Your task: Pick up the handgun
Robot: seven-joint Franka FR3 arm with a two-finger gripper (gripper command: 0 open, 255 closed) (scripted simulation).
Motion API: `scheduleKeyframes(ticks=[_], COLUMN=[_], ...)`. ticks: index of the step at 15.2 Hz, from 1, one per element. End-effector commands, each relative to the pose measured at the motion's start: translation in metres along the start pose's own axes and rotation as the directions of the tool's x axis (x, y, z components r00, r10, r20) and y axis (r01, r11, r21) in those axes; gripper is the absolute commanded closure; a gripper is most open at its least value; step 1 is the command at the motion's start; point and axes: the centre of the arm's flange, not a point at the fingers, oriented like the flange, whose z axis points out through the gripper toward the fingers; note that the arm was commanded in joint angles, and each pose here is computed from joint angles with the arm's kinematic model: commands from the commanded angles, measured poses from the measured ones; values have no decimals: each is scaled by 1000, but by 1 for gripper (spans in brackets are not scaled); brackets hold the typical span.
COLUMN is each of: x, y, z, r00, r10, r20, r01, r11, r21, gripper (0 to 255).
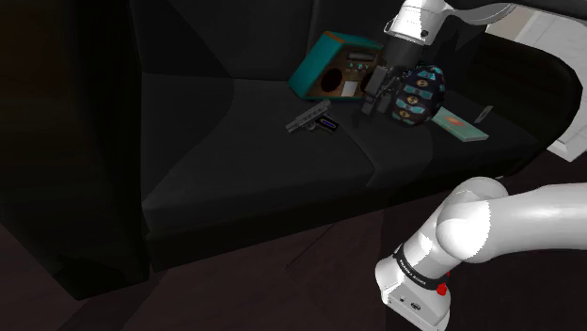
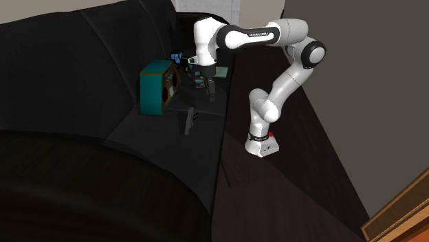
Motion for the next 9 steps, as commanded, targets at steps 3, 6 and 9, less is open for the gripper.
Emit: scheduleKeyframes(ticks=[3,6,9], x=[25,60,88], y=[-7,-25,-51], z=[6,15,25], r00=[985,909,772], r10=[-171,-417,-635], r20=[1,6,15], r01=[171,417,635], r11=[985,909,772], r21=[-11,-26,-39], gripper=[0,0,0])
